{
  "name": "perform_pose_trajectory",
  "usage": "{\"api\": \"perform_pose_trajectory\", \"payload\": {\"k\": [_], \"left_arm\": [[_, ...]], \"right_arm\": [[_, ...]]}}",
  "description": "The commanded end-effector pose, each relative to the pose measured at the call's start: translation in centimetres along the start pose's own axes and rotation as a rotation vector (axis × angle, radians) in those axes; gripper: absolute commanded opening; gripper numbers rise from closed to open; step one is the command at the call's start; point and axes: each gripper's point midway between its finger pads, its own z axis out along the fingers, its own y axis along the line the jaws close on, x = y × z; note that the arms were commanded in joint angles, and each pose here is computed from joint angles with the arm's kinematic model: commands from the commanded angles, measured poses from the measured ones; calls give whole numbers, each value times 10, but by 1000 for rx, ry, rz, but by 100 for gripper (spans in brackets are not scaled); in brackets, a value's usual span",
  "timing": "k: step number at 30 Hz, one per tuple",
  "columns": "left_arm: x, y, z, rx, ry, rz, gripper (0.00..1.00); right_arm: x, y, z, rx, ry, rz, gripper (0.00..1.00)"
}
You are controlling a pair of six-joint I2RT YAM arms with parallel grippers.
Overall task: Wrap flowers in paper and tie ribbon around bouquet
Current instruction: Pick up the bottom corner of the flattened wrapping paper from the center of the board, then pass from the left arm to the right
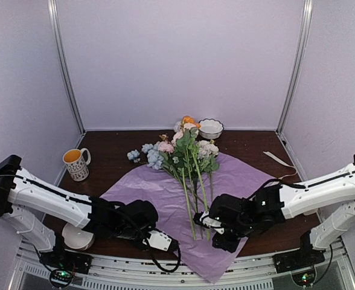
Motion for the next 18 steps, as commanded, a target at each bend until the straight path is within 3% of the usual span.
{"api": "perform_pose_trajectory", "payload": {"k": [1, 4, 6, 12, 14, 16, 18], "left_arm": [[-11, 19, -11, 29, -121, -169, 0], [-6, 23, -11, 61, -138, -262, 0], [-2, 27, -12, 68, -159, -324, 0], [1, 37, -15, 99, -267, -459, 0], [4, 37, -13, 109, -266, -479, 0], [7, 38, -11, 117, -262, -490, 0], [9, 37, -9, 121, -254, -501, 0]], "right_arm": [[-32, 9, -58, -41, -178, -165, 28], [-39, 9, -91, -34, -308, -290, 40], [-35, 6, -101, -15, -373, -382, 53], [-1, 14, -93, 11, -441, -737, 69], [10, 20, -85, -1, -457, -830, 80], [21, 28, -76, -14, -468, -919, 98], [20, 34, -70, -2, -503, -951, 100]]}}
